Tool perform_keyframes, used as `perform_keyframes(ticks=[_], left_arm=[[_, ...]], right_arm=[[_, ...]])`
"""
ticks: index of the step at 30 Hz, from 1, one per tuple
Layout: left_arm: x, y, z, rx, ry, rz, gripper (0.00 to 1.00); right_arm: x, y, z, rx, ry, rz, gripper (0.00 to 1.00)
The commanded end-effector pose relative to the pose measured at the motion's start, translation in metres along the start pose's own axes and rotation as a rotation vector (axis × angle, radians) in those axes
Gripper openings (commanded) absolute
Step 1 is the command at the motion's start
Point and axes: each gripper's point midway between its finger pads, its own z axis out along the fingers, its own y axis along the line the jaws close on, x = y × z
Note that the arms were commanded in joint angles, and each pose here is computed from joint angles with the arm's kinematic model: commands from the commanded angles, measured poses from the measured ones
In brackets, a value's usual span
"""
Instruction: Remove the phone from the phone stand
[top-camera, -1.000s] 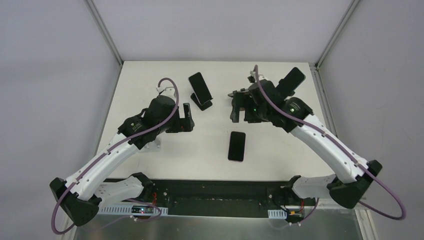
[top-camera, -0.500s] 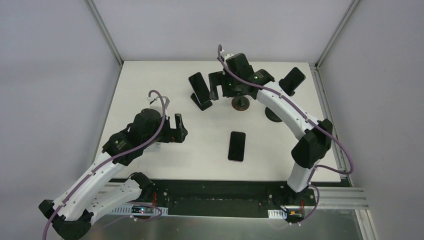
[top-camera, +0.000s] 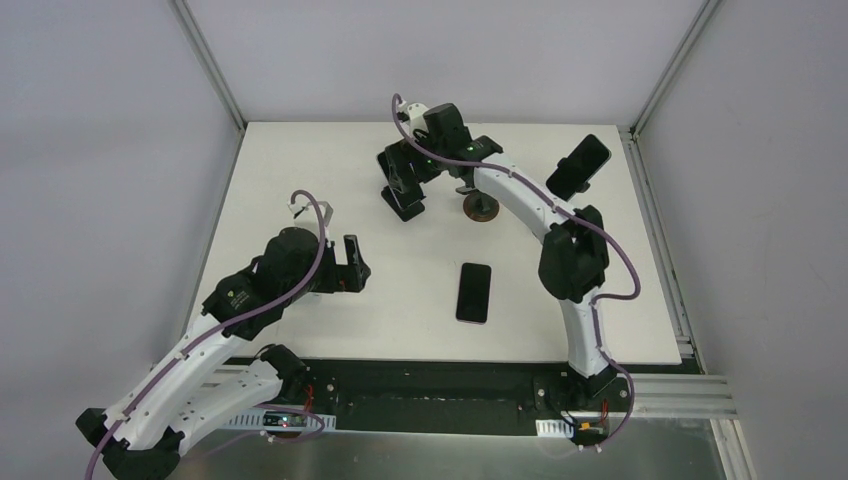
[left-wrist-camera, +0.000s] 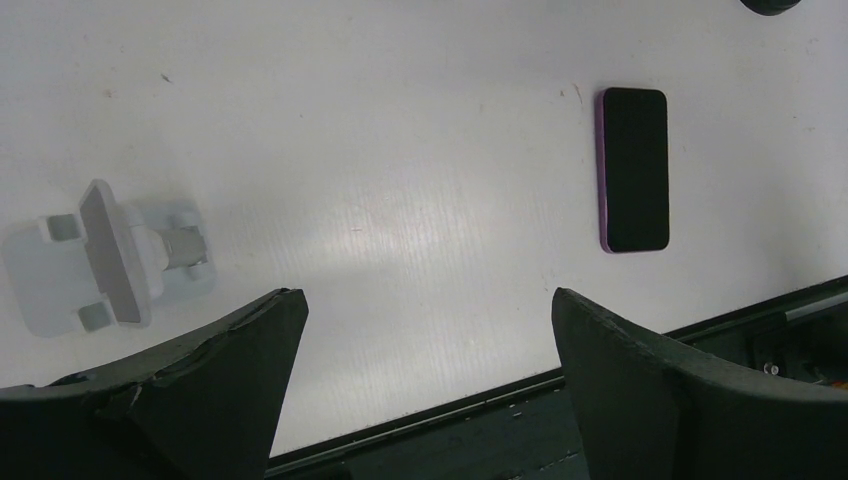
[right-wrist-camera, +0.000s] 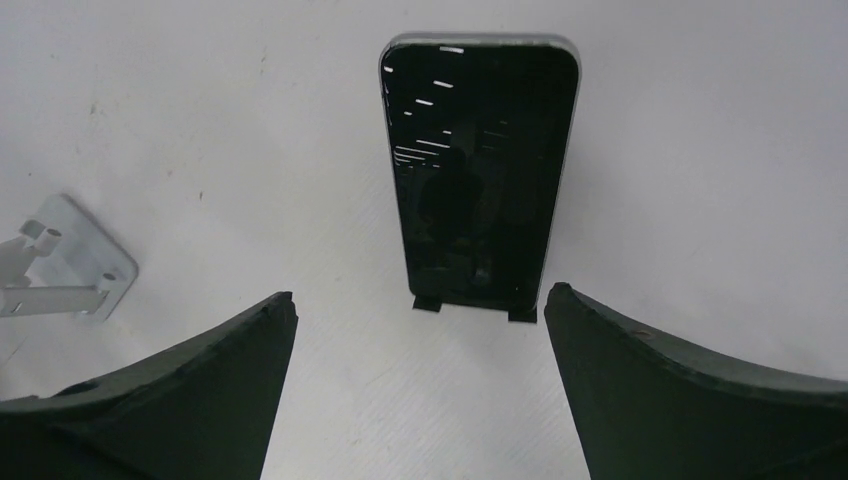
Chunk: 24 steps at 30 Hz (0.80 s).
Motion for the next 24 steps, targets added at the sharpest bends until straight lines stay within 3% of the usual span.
perform_keyframes(ticks=[1,24], left_arm=[[-0.009,-0.001,0.0,-0.013,-0.018,-0.013,0.99],[-0.01,0.001,0.004,-0.03,-0.006,0.02,0.99]], right_arm=[[-0.046,-0.003,0.014,-0.011,-0.142,-0.11,0.99],[-0.03,-0.021,0.07,0.003,-0.143,-0.133,0.99]])
